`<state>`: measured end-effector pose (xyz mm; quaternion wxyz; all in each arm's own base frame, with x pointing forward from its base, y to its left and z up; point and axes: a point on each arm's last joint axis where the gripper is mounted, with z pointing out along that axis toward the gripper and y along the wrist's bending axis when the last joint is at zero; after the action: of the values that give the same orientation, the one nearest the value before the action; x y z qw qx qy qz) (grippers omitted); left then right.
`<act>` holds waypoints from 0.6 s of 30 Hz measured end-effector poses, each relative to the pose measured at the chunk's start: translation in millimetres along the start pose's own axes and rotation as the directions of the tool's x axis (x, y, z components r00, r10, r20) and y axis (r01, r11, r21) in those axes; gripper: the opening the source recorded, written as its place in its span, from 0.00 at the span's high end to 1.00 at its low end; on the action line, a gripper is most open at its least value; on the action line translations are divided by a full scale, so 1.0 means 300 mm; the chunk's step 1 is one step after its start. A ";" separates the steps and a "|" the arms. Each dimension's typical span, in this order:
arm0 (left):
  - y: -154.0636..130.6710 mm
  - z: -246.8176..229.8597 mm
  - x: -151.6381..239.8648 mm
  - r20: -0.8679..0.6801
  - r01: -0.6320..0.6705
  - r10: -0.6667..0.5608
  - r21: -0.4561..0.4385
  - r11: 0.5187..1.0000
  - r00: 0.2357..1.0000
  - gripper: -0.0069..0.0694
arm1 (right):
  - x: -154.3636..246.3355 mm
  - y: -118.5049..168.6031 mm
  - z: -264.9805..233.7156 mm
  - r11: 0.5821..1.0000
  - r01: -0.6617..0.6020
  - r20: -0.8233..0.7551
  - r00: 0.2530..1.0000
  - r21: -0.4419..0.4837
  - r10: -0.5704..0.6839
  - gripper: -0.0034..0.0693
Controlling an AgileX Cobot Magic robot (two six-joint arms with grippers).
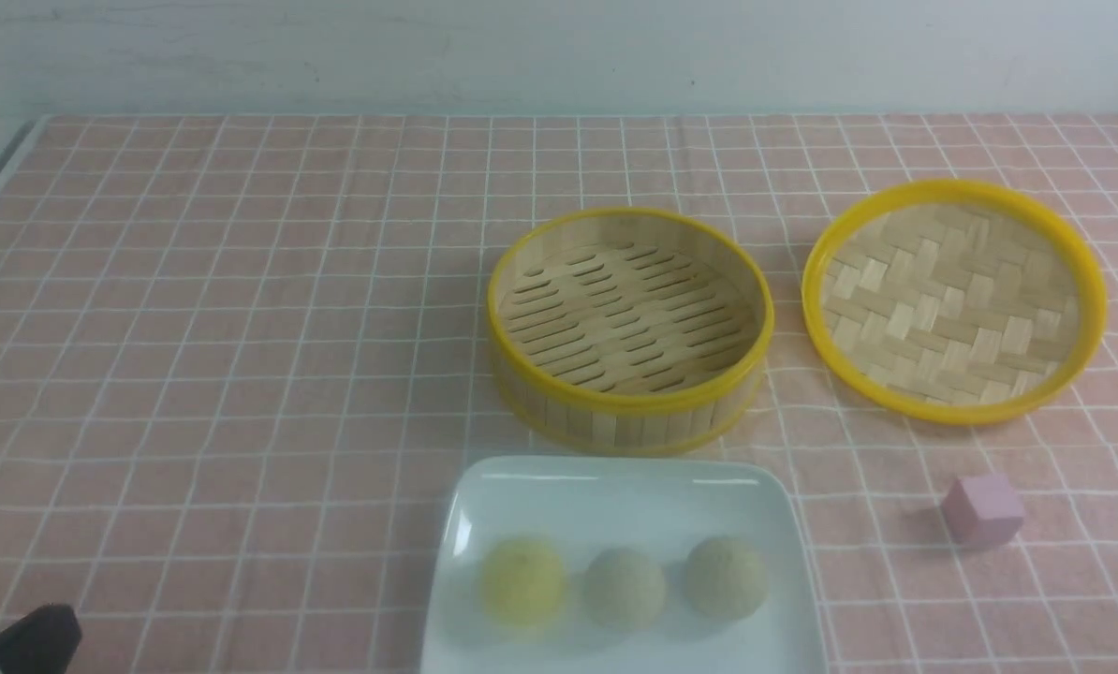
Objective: Put the steamed buns into the plate on the pink tablecloth.
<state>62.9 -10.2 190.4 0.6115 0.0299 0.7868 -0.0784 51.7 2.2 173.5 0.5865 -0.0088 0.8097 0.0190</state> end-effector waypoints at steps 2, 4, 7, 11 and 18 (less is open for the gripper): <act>0.014 -0.011 0.029 0.049 0.009 -0.007 -0.051 0.999 0.999 0.86 | 0.000 0.000 0.000 1.000 0.000 0.000 1.000 0.000 0.000 0.82; 0.019 -0.019 0.031 0.070 0.023 -0.018 -0.076 0.997 0.997 0.86 | 0.000 0.000 0.000 1.000 0.000 0.000 1.000 0.000 0.000 0.82; 0.027 -0.021 0.047 0.028 0.033 -0.030 -0.108 0.994 0.999 0.86 | 0.000 0.000 0.000 1.000 0.000 -0.001 1.000 0.000 0.000 0.81; 0.033 -0.023 0.058 -0.011 0.048 -0.050 -0.130 0.990 0.999 0.85 | 0.000 0.000 0.000 1.000 0.000 -0.001 1.000 0.000 0.000 0.80; 0.029 -0.023 0.060 -0.028 0.069 -0.072 -0.102 0.992 0.997 0.84 | 0.000 0.000 0.000 1.000 0.000 -0.001 1.000 0.000 0.000 0.79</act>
<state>53.0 -1.3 173.9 0.5965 -0.0277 0.7999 -0.0598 51.7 2.2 173.4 0.5862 -0.0088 0.8099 0.0190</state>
